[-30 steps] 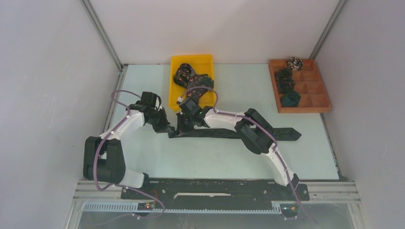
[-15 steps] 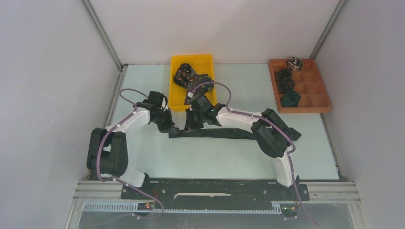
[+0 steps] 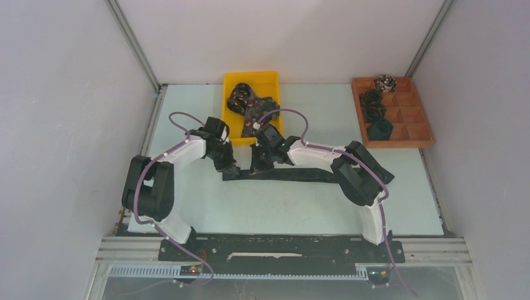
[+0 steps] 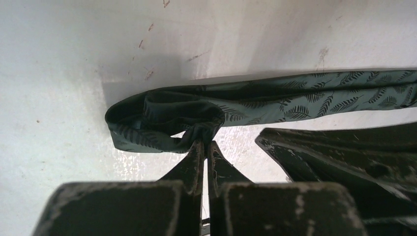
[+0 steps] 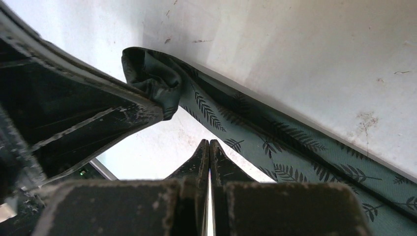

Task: Roll the ties
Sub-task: Roll the tie at the center of the board.

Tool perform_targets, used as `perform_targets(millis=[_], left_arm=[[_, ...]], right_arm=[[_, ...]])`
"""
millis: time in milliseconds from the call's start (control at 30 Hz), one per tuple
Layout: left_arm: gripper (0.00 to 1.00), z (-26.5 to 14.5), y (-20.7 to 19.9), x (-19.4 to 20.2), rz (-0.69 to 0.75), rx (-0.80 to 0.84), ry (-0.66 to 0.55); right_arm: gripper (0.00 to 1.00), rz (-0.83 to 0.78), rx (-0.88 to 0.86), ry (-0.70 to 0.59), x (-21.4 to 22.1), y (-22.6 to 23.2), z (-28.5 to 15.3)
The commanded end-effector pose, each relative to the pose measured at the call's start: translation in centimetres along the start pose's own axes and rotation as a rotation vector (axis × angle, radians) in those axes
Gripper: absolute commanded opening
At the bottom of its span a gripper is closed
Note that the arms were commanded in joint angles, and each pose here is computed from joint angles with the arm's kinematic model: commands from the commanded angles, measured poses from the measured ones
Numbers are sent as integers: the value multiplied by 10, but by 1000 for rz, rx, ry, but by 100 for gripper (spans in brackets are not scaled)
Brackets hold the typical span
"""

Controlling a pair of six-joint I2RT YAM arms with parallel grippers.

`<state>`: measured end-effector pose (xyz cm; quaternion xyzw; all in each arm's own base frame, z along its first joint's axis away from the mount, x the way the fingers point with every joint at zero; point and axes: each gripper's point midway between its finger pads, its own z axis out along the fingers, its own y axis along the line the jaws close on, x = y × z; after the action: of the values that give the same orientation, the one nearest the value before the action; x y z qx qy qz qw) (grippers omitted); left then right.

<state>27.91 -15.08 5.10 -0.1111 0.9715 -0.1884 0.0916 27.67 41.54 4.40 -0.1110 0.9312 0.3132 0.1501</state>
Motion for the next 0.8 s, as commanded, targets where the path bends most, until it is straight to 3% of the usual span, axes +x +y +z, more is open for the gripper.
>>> perform_targets(millis=[0,133,233,400,767], left_arm=[[4,2,-9,-10,15,8,-23],[28,1,-12,-11,31,32,-38],[37,-2,-14,-13,41,47,-63],[38,-6,-16,-14,51,67,-86],[37,-30,-5,-20,34,78,-150]], right_arm=[[0,-36,-42,-76,-20,18,-24],[0,-33,-93,-76,-23,27,-24],[3,-32,-135,-79,-25,36,-24],[24,-21,-176,-88,-28,44,-21],[40,-47,-172,-65,-30,59,-8]])
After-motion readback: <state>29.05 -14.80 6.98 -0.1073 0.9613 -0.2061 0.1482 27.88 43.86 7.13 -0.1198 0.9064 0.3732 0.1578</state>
